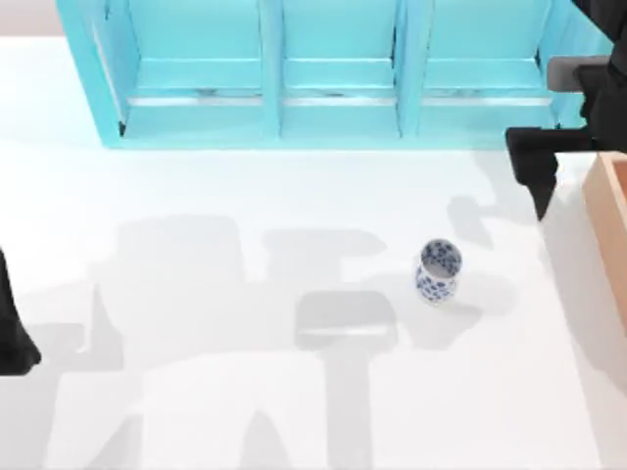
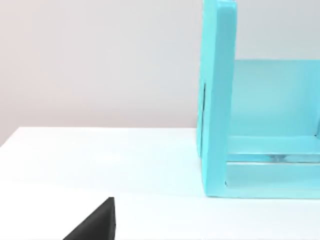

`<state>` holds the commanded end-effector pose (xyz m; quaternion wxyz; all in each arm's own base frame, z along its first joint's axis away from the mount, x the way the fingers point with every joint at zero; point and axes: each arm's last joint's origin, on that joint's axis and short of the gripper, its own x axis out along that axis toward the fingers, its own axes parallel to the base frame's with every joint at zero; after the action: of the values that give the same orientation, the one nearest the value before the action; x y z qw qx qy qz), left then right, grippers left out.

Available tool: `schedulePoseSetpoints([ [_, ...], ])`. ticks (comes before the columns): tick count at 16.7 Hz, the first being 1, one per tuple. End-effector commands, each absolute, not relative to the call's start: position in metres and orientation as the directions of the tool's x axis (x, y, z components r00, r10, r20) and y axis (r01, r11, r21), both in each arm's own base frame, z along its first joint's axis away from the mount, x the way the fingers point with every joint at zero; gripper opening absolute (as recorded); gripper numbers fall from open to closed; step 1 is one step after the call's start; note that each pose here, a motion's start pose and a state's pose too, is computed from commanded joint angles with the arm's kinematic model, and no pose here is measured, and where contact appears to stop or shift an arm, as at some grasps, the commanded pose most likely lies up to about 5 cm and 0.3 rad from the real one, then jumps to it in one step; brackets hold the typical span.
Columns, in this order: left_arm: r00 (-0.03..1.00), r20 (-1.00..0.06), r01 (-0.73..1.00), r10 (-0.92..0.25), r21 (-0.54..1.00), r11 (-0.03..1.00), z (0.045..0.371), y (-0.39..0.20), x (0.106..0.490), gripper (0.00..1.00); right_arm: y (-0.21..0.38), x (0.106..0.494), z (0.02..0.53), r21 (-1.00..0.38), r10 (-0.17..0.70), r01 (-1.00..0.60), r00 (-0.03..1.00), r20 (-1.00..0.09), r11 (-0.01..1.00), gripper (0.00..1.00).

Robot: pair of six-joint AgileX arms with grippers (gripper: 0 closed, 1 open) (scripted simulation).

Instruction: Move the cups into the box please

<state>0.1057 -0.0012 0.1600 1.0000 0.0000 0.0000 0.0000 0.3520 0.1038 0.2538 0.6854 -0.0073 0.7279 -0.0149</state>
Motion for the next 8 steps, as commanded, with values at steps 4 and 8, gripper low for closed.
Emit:
schedulePoseSetpoints([
  [4,1.0,0.0,0.0,0.0,0.0,1.0,0.16,-0.001,0.106,1.0,0.167,0.356,0.238,-0.026,-0.026,0.019,-0.039,-0.999,0.999,1.0],
  [8,1.0,0.0,0.0,0.0,0.0,1.0,0.16,-0.001,0.106,1.0,0.193,0.355,0.239,0.0,0.0,0.01,-0.001,-1.0,1.0,1.0],
])
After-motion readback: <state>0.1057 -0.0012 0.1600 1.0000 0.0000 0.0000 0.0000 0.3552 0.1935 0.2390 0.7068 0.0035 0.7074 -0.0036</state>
